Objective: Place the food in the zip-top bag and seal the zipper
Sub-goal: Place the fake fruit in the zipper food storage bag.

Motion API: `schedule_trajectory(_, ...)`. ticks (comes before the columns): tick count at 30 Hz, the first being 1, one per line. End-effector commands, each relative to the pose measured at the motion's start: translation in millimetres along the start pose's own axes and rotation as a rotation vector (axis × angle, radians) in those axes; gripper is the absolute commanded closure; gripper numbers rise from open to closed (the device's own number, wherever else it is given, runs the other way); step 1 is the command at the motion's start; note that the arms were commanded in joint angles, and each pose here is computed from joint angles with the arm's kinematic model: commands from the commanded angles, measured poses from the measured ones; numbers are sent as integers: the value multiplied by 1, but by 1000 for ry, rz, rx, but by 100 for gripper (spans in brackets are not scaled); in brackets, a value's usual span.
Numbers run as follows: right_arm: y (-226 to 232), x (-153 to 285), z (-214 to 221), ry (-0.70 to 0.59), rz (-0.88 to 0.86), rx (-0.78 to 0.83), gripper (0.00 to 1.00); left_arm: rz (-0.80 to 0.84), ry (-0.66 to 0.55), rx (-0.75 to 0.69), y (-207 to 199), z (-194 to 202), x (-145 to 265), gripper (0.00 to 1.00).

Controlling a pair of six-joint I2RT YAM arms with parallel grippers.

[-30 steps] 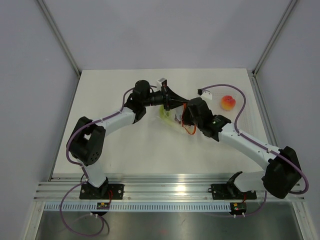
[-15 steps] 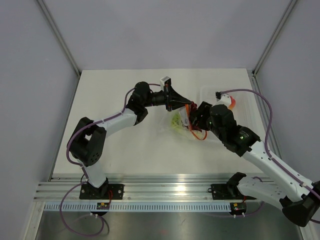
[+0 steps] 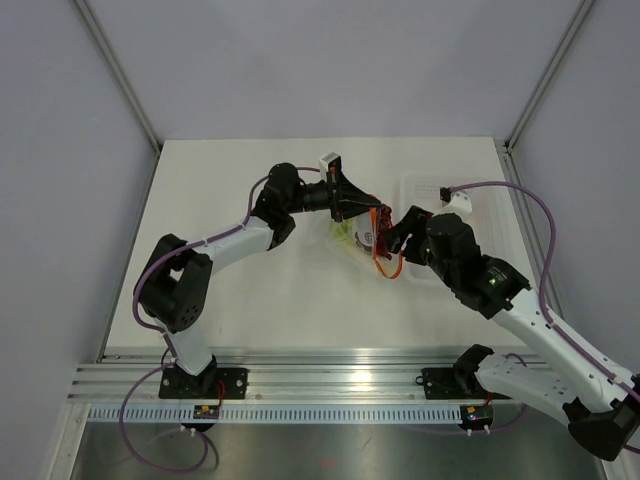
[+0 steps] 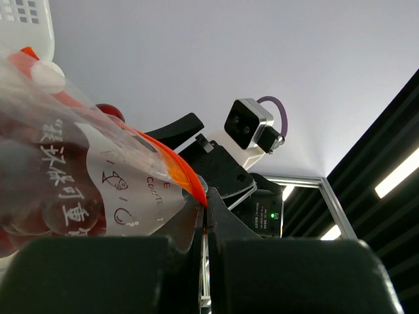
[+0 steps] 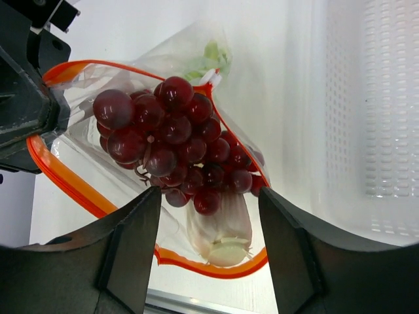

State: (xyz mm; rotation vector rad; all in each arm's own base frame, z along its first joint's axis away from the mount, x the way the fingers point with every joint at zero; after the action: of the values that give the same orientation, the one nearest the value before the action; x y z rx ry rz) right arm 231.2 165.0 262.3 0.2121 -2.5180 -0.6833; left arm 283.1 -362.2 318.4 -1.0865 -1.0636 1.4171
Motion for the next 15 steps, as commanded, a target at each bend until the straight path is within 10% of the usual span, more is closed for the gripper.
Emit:
schedule_trajectory(1,-11,7,-8,-54,45,5,32,111,52,-137,-43,21,3,100)
schedule_trajectory(15,-50,-38,9,92,110,1,37,122,59,-154,-51,27,6,100)
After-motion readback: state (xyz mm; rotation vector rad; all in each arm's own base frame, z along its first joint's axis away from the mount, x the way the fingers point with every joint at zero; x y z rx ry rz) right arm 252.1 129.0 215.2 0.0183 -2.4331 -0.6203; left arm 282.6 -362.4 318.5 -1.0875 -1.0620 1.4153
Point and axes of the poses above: each gripper's point midway between its finger pads, its own x axis back along the fingers, its own y axis along the line the jaws close on, z = x × y, the point moved 3 cm from there along x, back along the fingers
